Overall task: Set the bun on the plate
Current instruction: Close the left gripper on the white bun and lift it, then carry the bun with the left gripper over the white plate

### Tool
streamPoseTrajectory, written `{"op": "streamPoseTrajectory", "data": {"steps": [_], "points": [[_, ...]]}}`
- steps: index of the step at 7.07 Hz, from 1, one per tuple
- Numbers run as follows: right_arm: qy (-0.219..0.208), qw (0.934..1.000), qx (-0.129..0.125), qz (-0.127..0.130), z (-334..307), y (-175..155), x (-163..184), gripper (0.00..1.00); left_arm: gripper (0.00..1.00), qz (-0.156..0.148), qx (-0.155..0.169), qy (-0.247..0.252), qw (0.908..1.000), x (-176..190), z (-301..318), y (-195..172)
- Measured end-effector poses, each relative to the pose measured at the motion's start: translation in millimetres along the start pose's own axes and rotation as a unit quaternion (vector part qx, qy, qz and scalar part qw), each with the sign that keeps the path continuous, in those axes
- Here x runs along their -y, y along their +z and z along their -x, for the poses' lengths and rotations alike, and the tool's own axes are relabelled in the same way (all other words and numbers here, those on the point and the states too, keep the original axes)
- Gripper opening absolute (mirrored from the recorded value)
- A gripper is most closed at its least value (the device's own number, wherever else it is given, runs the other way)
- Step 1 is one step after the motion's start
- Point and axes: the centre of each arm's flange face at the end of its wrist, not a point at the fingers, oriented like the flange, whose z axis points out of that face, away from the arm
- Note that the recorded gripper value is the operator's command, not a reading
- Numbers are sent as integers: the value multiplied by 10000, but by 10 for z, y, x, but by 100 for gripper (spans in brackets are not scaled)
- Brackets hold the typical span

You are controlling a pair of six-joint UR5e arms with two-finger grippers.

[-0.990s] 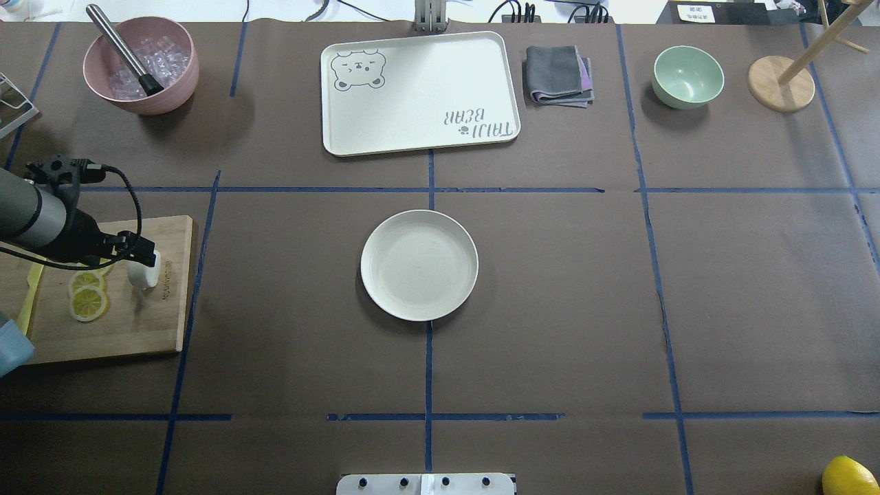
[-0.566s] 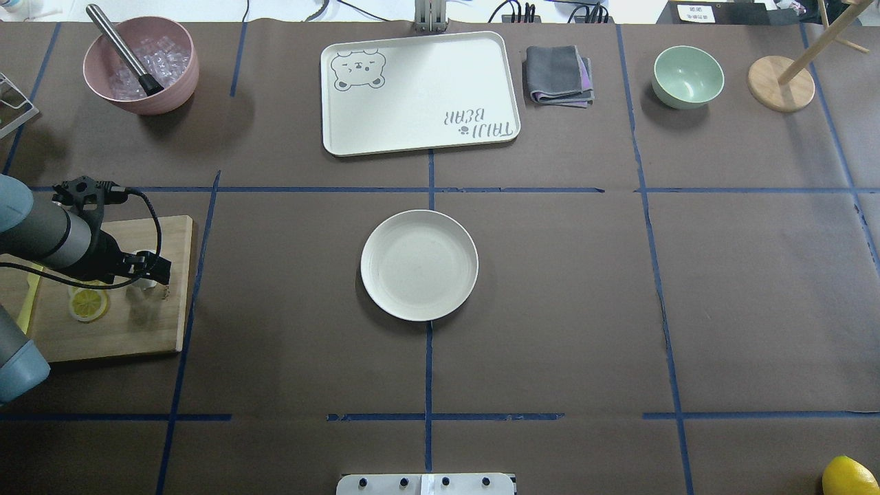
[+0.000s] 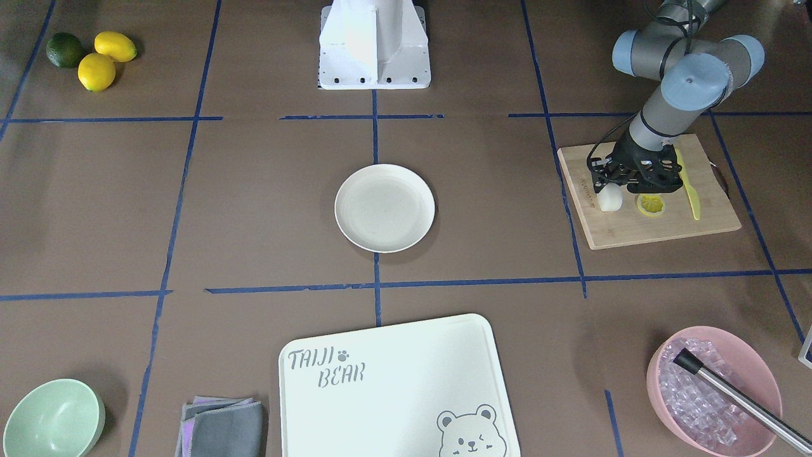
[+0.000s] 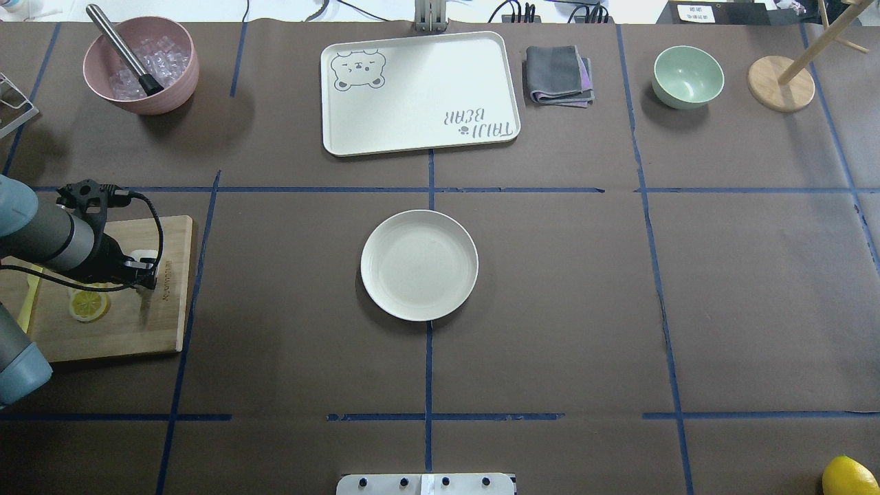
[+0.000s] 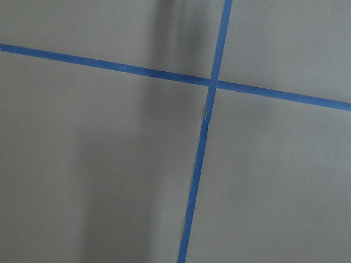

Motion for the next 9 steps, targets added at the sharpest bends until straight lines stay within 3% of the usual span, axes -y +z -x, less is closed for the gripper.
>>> {"op": "streamPoseTrajectory", "data": {"steps": [3,5,7,9], "points": [[1,10000,3,1,0,1,0,100,23,-124,-192,78,9997,112,-297,-133],[0,10000,1,0,1,0,0,100,24,-170,-270,47,9995,356,-853,-323],[2,10000,5,0,1,0,0,100,24,-85,-230,-213,9995,487,-1883,-533],[16,10000,7,9,-7,9,-3,100,24,-120,-267,-496,9983,291,-3187,-504]]}}
